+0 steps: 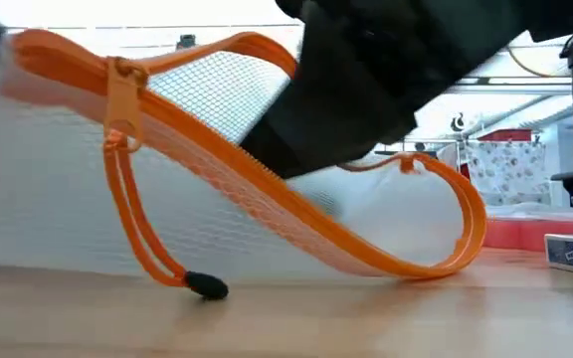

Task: Unpack backpack
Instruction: Remove the black pen from the orange zip bag

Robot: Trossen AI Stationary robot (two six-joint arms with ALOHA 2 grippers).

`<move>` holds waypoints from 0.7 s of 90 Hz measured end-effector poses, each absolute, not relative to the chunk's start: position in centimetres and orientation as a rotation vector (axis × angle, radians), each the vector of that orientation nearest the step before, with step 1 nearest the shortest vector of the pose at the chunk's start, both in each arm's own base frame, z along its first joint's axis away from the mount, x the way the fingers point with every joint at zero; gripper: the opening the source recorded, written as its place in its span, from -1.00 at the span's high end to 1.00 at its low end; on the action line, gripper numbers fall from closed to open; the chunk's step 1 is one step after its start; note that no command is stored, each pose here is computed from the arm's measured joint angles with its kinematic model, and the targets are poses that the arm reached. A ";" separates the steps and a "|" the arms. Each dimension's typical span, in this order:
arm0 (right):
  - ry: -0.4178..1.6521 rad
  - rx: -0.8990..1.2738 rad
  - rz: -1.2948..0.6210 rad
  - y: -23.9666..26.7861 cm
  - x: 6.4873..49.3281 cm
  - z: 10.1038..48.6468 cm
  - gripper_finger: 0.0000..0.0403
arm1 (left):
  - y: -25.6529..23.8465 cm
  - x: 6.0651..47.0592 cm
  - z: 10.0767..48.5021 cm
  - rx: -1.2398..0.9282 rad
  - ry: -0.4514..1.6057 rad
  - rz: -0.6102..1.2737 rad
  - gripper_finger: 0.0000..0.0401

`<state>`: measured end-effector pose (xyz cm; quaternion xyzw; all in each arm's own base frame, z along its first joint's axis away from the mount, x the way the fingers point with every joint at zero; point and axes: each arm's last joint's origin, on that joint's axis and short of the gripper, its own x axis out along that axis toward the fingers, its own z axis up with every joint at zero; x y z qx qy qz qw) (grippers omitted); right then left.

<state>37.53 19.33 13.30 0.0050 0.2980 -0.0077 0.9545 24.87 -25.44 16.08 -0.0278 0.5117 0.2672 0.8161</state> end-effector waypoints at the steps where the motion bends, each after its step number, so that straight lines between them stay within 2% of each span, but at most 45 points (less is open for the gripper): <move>1: 0.605 0.014 -0.019 19.3 37.6 13.3 -0.07 | -25.4 24.8 15.9 -0.060 1.091 0.572 -0.20; 19: 0.598 -0.003 -0.041 18.2 38.1 13.4 -0.07 | -24.3 23.9 14.3 -0.046 1.111 0.634 -0.20; 63: 0.648 -0.029 -0.022 16.5 38.9 12.6 -0.07 | -22.8 25.9 14.2 -0.014 1.109 0.616 -0.20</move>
